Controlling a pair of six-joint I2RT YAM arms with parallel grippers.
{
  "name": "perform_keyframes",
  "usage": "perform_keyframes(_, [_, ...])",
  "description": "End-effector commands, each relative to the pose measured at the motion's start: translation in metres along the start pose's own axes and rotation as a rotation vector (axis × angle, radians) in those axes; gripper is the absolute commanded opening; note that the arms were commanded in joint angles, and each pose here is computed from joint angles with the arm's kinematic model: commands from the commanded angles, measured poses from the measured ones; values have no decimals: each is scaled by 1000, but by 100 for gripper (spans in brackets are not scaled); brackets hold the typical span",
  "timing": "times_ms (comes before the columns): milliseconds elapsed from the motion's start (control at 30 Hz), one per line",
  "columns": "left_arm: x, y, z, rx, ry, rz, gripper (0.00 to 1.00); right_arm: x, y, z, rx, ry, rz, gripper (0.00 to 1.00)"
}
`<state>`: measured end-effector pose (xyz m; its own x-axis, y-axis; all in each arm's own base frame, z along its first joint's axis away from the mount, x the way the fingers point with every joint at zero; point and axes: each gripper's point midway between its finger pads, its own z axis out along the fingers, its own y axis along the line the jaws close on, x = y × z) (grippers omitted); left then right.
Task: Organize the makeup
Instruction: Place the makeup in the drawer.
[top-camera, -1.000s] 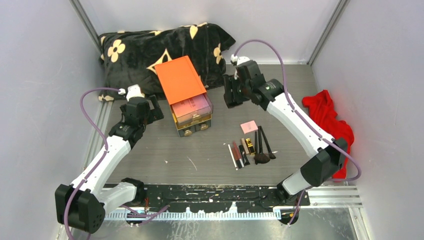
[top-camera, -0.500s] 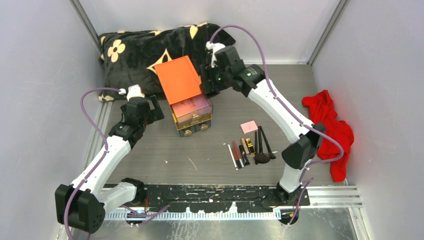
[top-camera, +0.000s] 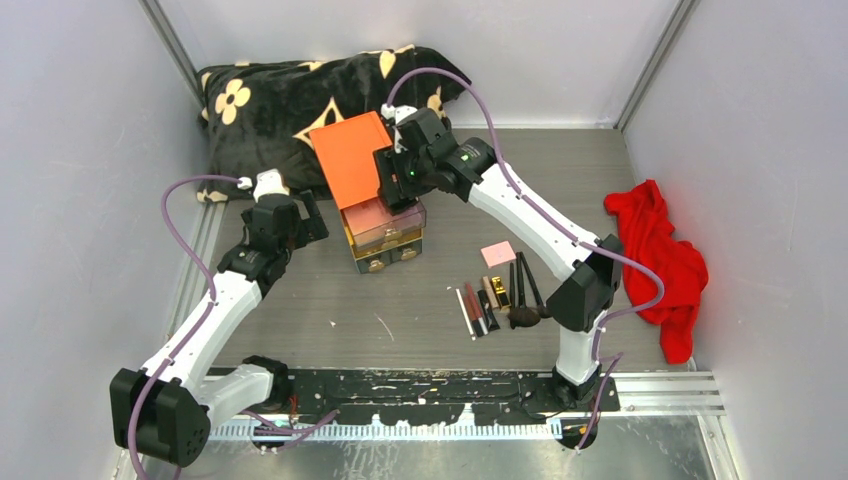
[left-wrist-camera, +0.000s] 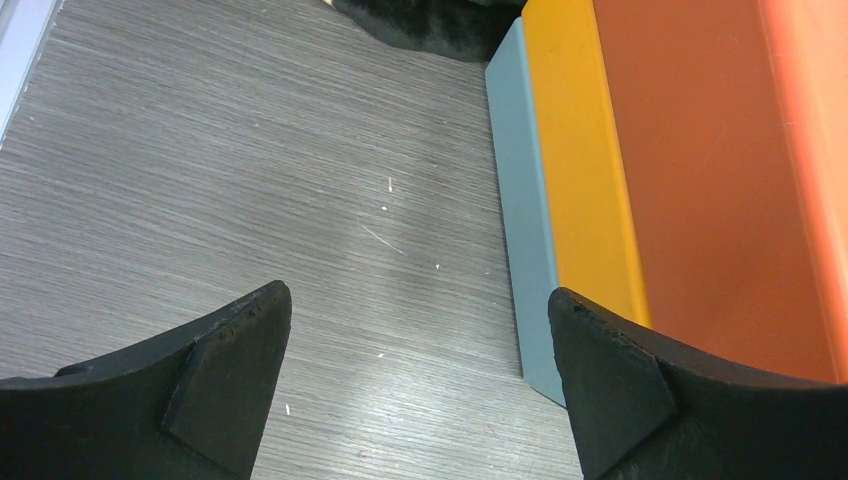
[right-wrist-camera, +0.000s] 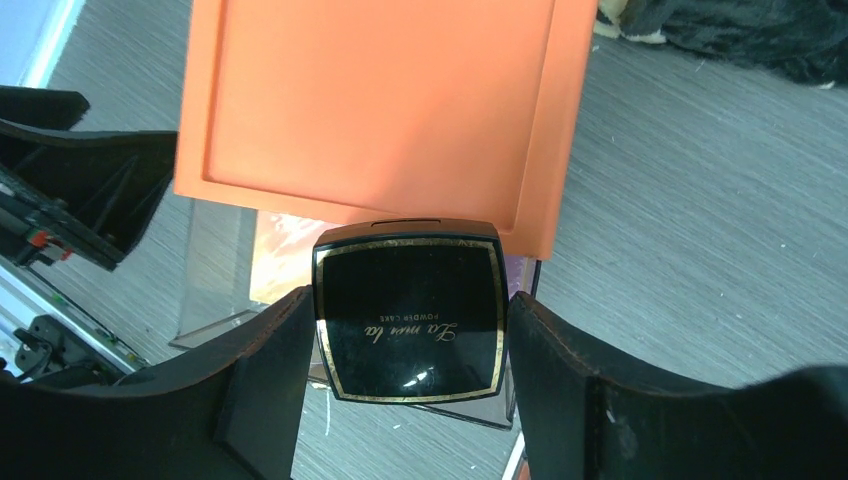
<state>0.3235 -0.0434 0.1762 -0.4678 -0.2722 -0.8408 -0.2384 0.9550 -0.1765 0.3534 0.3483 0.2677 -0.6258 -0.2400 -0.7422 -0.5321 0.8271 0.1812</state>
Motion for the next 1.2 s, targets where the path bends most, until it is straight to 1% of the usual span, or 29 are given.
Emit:
perform_keyframes(0, [-10, -3, -3, 16, -34, -13, 100, -3, 2, -12, -4, -39, 15, 8])
perform_keyframes(200, [-6, -1, -2, 14, -29, -17, 100, 20, -2, -5, 15, 15, 13, 15])
perform_keyframes(300, [-6, -1, -2, 13, -30, -15, 100, 23, -4, -5, 20, 14, 15, 18])
perform_keyframes(467, [-9, -1, -3, 12, -34, -12, 100, 15, -5, -13, 25, -17, 14, 20])
perform_keyframes(633, [-8, 0, -2, 8, -33, -11, 100, 3, -7, -35, 37, -76, 7, 21])
perform_keyframes(733, [-8, -2, -1, 10, -29, -10, 100, -7, -16, -52, 79, -125, 2, 22])
perform_keyframes(800, [-8, -2, -1, 10, -28, -9, 100, -10, -30, -63, 150, -154, -6, 27])
perform_keyframes(833, [-9, -2, -2, 10, -29, -10, 100, -9, -41, -68, 207, -164, -7, 38])
perform_keyframes(900, [-10, -2, -3, 10, -34, -10, 100, 0, -62, -74, 297, -155, -13, 51])
perform_keyframes(933, [-11, -1, -3, 8, -35, -9, 100, 7, -72, -76, 333, -143, -11, 57])
perform_keyframes(967, [-11, 0, -3, 6, -38, -8, 100, 15, -81, -77, 356, -125, -6, 61])
perform_keyframes(1033, [-11, 0, -3, 6, -37, -7, 100, 34, -101, -78, 383, -88, 22, 62])
perform_keyframes(1167, [-12, -2, -3, 13, -38, -10, 100, 82, -132, -74, 401, -2, 85, 63])
